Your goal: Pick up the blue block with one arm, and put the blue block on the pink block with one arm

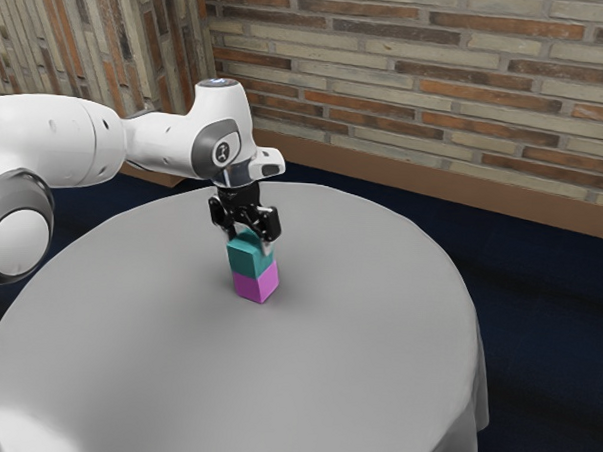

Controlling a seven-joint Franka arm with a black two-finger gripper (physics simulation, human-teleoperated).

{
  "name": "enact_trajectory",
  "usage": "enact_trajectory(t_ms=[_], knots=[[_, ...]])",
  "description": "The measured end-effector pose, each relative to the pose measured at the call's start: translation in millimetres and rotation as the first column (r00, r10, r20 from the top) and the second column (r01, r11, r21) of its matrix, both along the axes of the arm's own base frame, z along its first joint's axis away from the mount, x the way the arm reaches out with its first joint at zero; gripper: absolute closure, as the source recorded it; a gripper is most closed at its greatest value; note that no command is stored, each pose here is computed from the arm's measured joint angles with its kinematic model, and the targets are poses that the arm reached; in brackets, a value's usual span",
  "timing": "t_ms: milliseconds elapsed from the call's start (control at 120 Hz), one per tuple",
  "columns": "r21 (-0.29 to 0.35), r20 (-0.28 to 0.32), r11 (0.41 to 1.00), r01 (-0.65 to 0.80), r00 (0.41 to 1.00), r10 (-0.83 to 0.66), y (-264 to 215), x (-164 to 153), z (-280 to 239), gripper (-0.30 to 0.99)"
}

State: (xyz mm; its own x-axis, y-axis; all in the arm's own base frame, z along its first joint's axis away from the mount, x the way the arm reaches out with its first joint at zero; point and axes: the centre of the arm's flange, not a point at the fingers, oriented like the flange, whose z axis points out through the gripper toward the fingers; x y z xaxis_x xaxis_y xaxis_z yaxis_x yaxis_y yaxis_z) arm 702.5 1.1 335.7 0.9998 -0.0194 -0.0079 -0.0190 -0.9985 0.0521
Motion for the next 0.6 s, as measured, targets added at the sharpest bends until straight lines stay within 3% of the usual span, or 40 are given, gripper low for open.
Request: enact_trajectory(t_ms=[233, 283, 375, 600], knots=[[-0.002, 0.031, 1.0, -0.005, 1.0, 0.005, -1, -1, 23, 0.02], [-0.005, 0.063, 1.0, -0.006, 0.998, 0.006, -1, -6, 53, 0.02], [-0.005, 0.16, 1.0, 0.005, 0.987, -0.004, -2, -37, 168, 0.01], [0.017, 0.134, 1.0, 0.009, 0.991, -0.011, 4, -107, 279, 0.0]])
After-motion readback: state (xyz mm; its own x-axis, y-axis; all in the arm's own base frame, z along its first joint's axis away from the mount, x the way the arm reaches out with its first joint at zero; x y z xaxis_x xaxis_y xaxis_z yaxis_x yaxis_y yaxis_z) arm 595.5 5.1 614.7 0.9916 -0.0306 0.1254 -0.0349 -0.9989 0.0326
